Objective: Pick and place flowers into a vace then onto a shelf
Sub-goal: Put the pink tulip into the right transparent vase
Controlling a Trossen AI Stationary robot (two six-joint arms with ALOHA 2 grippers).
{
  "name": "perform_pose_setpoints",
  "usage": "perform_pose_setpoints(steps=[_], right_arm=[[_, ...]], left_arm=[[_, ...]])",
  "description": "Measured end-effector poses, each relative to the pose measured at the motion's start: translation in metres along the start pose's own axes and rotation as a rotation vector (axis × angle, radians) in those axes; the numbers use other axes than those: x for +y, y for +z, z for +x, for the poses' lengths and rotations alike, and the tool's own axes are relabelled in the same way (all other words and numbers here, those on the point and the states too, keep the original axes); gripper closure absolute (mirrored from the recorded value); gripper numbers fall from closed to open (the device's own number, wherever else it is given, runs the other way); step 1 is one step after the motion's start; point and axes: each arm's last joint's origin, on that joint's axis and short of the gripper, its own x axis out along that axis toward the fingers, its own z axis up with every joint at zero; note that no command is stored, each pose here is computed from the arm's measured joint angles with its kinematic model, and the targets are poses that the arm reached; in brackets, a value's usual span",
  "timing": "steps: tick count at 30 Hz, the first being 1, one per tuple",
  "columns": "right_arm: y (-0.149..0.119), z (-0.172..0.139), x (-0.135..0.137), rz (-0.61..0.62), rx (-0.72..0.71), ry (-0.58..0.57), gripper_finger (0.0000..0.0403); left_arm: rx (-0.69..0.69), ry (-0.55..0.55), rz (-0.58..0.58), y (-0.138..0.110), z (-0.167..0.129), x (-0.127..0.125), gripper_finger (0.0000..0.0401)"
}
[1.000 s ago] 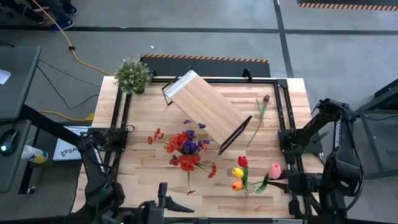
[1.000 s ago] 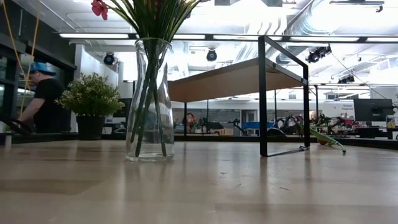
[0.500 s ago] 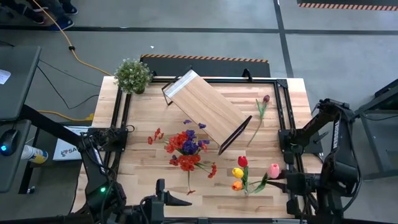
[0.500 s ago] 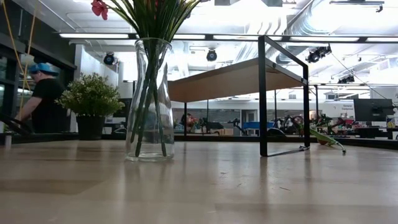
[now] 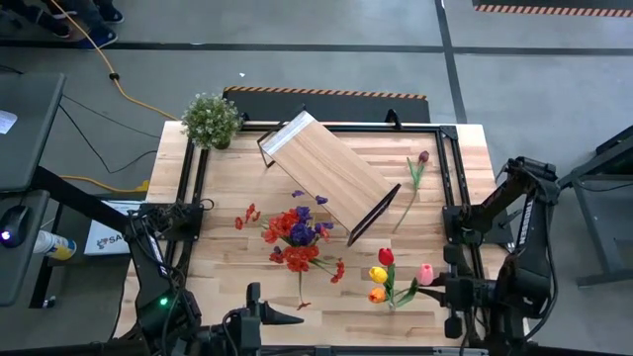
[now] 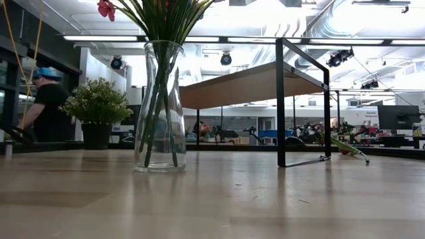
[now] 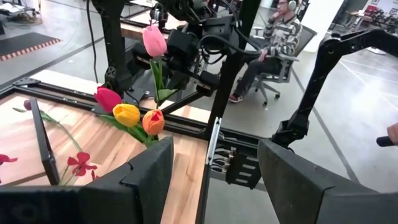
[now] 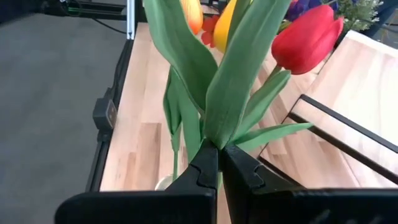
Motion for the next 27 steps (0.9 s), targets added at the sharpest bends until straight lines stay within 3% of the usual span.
perform_pose_setpoints(steps=[8, 27], right_arm=[[-0.0016, 0.0008, 0.0002, -0.007, 0.017, 0.008, 0.0398], [-0.0027, 0.0007, 0.0005, -0.002, 0.054, 0.029, 0.0319]], left_arm=[[-0.001, 0.000, -0.001, 0.0001, 0.0001, 0.0000, 0.0135], [-0.001, -0.001, 0.002, 0.0002, 0.0001, -0.0001, 0.0135]])
